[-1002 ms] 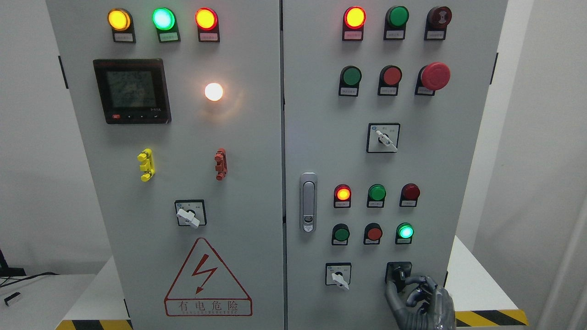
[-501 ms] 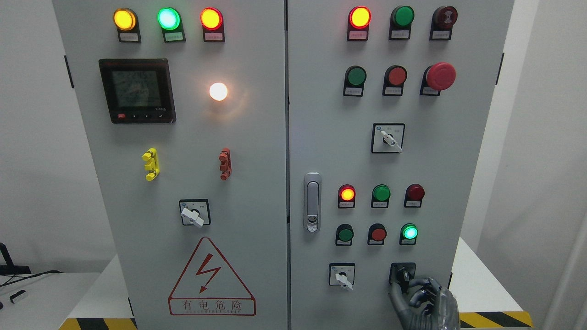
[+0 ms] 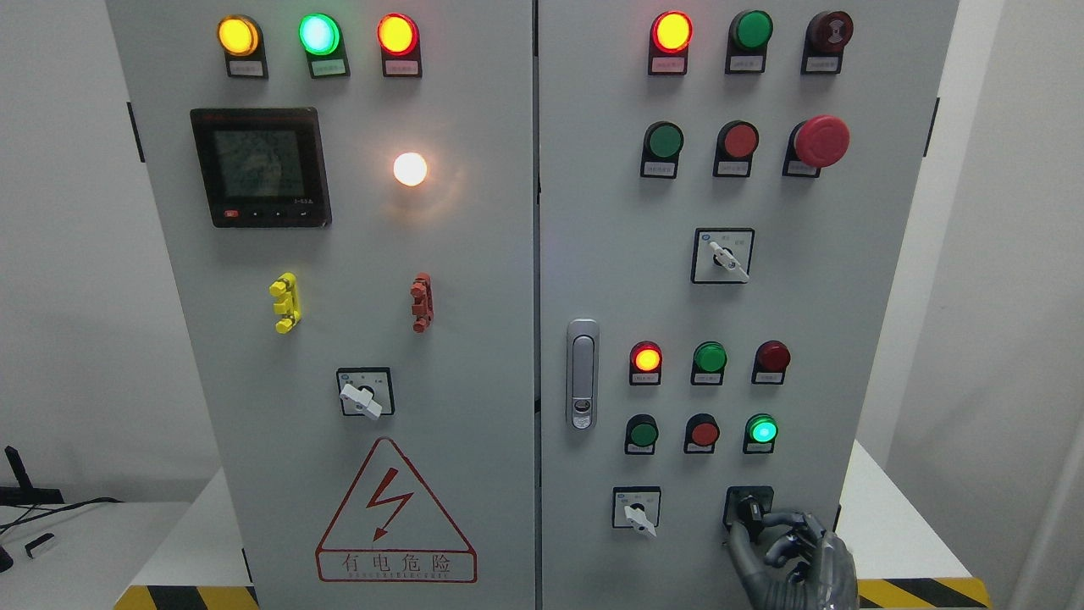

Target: Trip black knob to open circuit

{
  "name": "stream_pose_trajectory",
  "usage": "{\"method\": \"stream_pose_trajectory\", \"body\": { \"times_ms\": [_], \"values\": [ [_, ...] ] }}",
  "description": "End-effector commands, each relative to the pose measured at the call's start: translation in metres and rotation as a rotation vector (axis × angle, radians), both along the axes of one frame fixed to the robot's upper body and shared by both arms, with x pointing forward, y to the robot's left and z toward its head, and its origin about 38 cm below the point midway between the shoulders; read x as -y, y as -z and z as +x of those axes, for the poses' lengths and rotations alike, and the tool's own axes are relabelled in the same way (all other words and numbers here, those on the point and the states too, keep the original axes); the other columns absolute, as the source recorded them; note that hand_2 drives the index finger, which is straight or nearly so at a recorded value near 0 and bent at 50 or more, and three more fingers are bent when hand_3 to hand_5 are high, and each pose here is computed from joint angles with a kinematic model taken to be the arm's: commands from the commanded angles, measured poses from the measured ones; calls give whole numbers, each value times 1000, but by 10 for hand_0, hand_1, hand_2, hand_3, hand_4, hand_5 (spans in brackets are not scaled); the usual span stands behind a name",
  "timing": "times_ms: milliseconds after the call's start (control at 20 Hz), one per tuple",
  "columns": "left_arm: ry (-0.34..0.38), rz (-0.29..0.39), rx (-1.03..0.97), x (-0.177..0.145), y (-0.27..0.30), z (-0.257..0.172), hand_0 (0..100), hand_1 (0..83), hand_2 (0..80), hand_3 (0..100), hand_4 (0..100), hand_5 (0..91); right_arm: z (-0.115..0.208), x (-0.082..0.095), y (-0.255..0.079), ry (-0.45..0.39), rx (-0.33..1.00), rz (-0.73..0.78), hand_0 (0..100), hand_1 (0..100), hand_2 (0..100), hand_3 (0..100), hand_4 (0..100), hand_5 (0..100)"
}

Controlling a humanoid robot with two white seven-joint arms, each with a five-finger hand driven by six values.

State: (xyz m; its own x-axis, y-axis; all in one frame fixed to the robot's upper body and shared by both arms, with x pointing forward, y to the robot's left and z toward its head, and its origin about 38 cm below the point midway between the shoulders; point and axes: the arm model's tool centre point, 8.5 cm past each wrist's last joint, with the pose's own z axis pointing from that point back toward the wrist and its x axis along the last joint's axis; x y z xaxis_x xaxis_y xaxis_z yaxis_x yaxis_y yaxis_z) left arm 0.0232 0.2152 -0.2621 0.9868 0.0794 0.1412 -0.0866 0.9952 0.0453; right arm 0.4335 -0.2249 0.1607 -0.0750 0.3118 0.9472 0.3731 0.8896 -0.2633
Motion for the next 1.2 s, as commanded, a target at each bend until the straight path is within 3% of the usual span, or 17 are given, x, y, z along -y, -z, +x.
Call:
{"method": "stream_pose_trajectory", "body": {
  "times_ms": [0, 1152],
  "values": [
    [31, -2, 1, 1, 0, 0, 120, 389, 0, 0, 0, 0, 1, -4, 0, -11, 1, -3, 252, 770, 468, 848, 824, 902],
    [31, -1, 1, 0, 0, 0, 120, 389, 0, 0, 0, 0, -1, -1, -4, -7, 27, -2, 253, 778, 486, 850, 827, 901]
  ]
}}
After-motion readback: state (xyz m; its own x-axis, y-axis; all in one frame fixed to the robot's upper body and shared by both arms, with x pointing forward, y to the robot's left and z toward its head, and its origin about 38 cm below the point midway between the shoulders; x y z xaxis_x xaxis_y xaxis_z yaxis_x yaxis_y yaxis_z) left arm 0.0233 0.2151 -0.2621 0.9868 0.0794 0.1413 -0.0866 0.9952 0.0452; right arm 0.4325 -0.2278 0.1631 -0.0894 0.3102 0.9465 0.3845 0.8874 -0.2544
